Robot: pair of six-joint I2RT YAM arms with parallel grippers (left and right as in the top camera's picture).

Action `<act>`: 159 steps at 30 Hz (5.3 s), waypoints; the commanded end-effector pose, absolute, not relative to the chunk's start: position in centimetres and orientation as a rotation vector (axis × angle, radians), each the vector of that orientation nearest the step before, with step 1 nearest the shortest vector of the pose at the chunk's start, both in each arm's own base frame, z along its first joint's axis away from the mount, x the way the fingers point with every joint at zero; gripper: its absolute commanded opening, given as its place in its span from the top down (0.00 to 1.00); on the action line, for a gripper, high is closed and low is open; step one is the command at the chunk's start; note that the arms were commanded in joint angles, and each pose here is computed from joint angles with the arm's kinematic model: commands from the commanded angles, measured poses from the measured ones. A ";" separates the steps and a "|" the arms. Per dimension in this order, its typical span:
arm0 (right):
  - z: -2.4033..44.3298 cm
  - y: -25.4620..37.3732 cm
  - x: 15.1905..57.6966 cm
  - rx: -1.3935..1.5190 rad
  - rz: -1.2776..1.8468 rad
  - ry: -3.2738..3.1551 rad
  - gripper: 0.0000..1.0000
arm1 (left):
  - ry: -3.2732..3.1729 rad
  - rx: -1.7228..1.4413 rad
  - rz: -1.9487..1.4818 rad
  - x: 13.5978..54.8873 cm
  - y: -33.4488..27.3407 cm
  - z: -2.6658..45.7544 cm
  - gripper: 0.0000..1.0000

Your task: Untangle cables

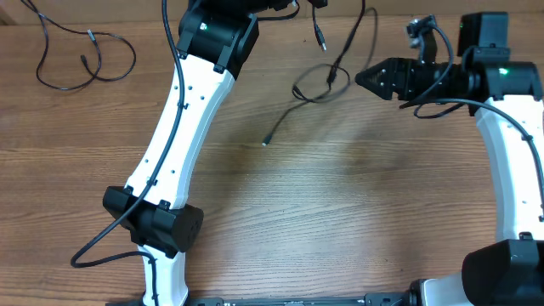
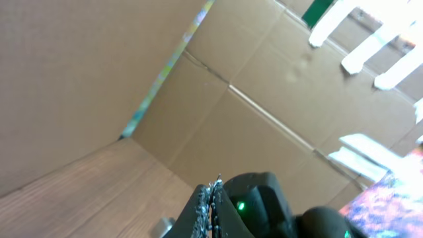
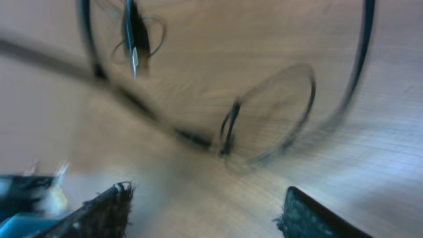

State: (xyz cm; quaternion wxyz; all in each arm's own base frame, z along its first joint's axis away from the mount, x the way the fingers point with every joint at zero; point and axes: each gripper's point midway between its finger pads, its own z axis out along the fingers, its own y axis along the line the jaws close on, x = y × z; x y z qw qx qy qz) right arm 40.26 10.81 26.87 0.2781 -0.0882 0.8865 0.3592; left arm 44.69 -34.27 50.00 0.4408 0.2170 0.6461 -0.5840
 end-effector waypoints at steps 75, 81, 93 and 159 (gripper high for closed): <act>12.6 -5.1 42.7 0.907 0.087 2.680 0.00 | 1.619 -1.427 0.699 35.8 38.8 37.0 0.96; 12.6 -5.1 42.7 0.907 0.087 2.680 0.00 | 1.592 -1.298 0.731 37.6 40.2 38.9 0.96; 12.6 -5.1 42.7 0.907 0.087 2.680 0.00 | 1.514 -0.769 0.837 40.4 39.0 50.2 0.96; 12.6 -5.1 42.7 0.907 0.087 2.680 0.00 | 2.404 -0.588 0.124 41.0 26.3 32.4 0.96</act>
